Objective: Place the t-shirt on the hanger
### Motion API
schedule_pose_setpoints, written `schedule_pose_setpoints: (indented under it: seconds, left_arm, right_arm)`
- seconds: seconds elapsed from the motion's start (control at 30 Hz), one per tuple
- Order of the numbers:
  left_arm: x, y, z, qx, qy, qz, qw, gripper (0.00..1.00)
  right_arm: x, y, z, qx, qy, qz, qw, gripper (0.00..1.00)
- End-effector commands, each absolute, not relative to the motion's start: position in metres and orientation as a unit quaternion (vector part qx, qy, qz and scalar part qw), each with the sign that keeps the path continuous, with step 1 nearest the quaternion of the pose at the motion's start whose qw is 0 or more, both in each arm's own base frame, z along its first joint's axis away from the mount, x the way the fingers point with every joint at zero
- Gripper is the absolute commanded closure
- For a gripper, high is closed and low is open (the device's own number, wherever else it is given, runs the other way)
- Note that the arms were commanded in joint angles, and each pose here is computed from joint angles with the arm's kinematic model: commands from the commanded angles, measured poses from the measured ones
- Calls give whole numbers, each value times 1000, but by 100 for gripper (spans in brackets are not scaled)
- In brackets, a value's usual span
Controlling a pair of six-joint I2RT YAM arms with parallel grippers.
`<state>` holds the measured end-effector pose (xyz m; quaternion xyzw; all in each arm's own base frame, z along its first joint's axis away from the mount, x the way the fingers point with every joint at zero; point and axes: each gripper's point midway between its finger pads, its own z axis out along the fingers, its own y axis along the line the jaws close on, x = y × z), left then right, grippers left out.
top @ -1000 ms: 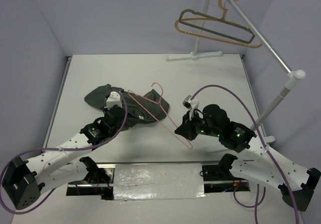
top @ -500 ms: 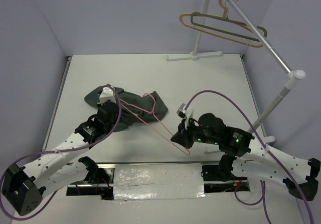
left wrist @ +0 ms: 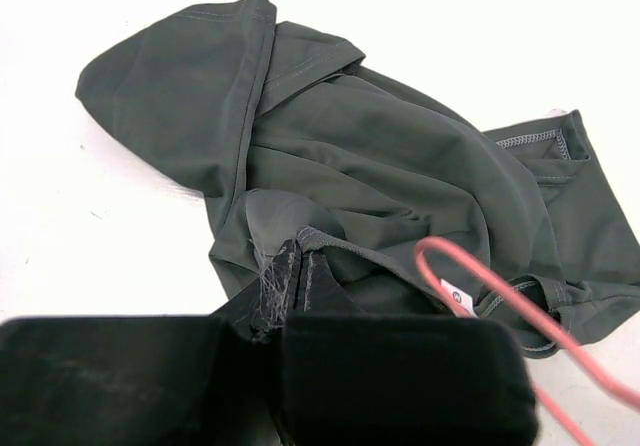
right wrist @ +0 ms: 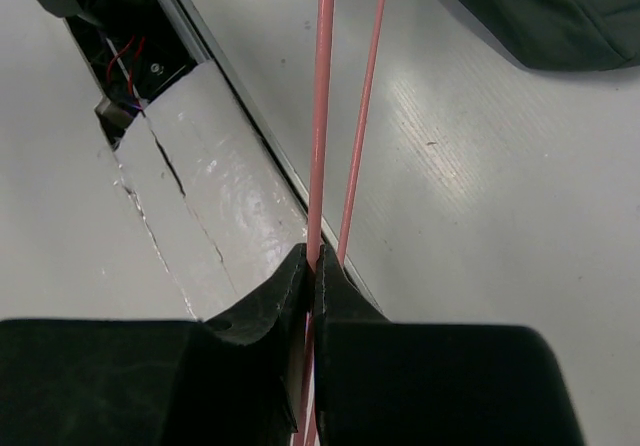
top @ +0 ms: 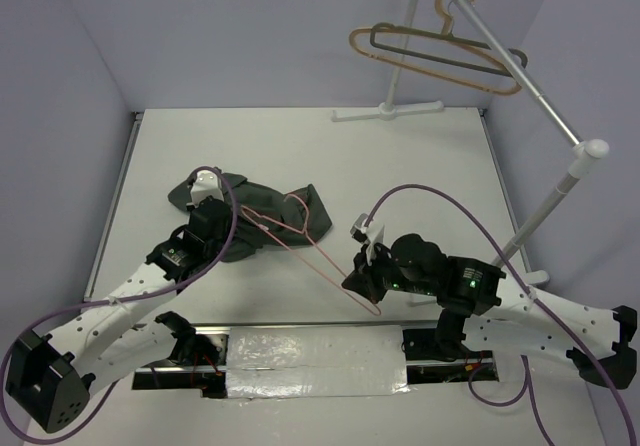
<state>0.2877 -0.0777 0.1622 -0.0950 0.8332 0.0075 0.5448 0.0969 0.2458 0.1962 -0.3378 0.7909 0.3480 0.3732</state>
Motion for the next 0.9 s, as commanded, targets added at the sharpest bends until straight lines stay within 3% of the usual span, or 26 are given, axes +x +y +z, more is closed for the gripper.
schedule_pose_setpoints:
  seconds: [0.0, 0.87]
  left_arm:
    - [295, -79, 179, -103, 819, -1, 564, 100]
    - [292, -112, 192, -57, 818, -89, 566, 100]
  right_arm:
    - [95, 251, 204, -339, 782, 356, 383, 100]
    - [99, 278, 205, -382, 749, 357, 407, 100]
